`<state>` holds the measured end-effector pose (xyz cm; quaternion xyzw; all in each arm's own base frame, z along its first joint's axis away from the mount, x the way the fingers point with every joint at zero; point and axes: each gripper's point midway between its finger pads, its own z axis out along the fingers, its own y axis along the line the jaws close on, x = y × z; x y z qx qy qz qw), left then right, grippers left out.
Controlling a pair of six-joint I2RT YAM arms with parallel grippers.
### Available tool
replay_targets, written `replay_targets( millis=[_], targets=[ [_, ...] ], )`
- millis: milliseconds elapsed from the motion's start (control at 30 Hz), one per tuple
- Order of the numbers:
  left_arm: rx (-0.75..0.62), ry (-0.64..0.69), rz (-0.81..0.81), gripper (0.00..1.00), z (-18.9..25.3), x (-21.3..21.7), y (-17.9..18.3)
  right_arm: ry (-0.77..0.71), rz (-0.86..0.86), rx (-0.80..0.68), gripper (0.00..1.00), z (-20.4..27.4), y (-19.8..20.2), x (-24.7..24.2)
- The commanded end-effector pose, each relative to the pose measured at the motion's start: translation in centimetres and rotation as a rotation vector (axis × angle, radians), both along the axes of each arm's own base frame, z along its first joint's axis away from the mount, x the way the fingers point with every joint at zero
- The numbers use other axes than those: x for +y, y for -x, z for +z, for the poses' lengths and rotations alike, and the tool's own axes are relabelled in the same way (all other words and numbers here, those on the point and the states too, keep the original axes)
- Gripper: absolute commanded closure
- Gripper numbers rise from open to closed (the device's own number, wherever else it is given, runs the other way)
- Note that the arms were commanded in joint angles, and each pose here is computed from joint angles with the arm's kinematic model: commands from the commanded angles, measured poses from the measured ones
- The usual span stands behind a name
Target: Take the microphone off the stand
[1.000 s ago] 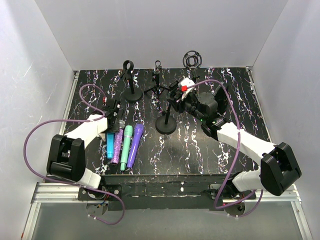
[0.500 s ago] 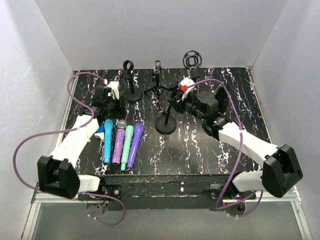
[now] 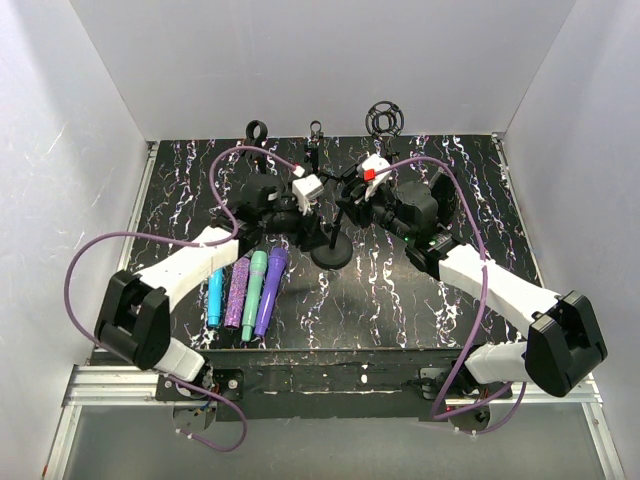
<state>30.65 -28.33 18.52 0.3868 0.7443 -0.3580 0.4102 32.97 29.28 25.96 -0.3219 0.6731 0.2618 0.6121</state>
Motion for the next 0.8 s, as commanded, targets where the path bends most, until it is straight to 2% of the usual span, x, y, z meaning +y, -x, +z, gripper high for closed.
replay_targets(
  millis=[0, 133, 300, 467, 500, 533, 600, 633, 700, 767],
  targets=[
    [-0.139, 0.050, -0.051, 0.51, 3.1, -2.5, -1.9, 0.064, 0.023, 0.114, 0.99, -3.0, 1.5, -0.5],
    [-0.134, 0.008, -0.031, 0.59, 1.6, -2.8, -3.3, 0.066, 0.022, 0.114, 0.99, -3.1, 1.7, -0.7],
    [-0.098, -0.002, -0.055, 0.84, 0.8, -3.4, -3.6, 0.065, 0.020, 0.111, 0.99, -2.9, 1.7, -0.7],
    [-0.059, -0.005, -0.069, 0.96, 0.1, -3.6, -3.3, 0.062, 0.025, 0.107, 0.99, -2.6, 1.6, -0.5],
    [-0.054, -0.007, -0.065, 0.94, 0.0, -3.6, -3.3, 0.062, 0.027, 0.108, 0.99, -2.6, 1.6, -0.5],
    [-0.054, -0.009, -0.059, 0.87, -0.1, -3.5, -3.4, 0.063, 0.027, 0.109, 0.99, -2.7, 1.5, -0.5],
    [-0.074, -0.019, -0.040, 0.65, -0.1, -3.3, -3.9, 0.064, 0.025, 0.110, 0.99, -2.7, 1.5, -0.5],
    [-0.090, -0.025, -0.035, 0.61, 0.0, -3.2, -4.1, 0.062, 0.026, 0.110, 0.99, -2.6, 1.6, -0.5],
    [-0.110, -0.040, -0.044, 0.57, -0.2, -3.2, -4.3, 0.065, 0.028, 0.113, 0.99, -2.6, 1.6, -0.5],
    [-0.113, -0.041, -0.083, 0.58, -0.4, -3.5, -4.1, 0.067, 0.030, 0.113, 0.99, -2.6, 1.6, -0.5]
  ],
)
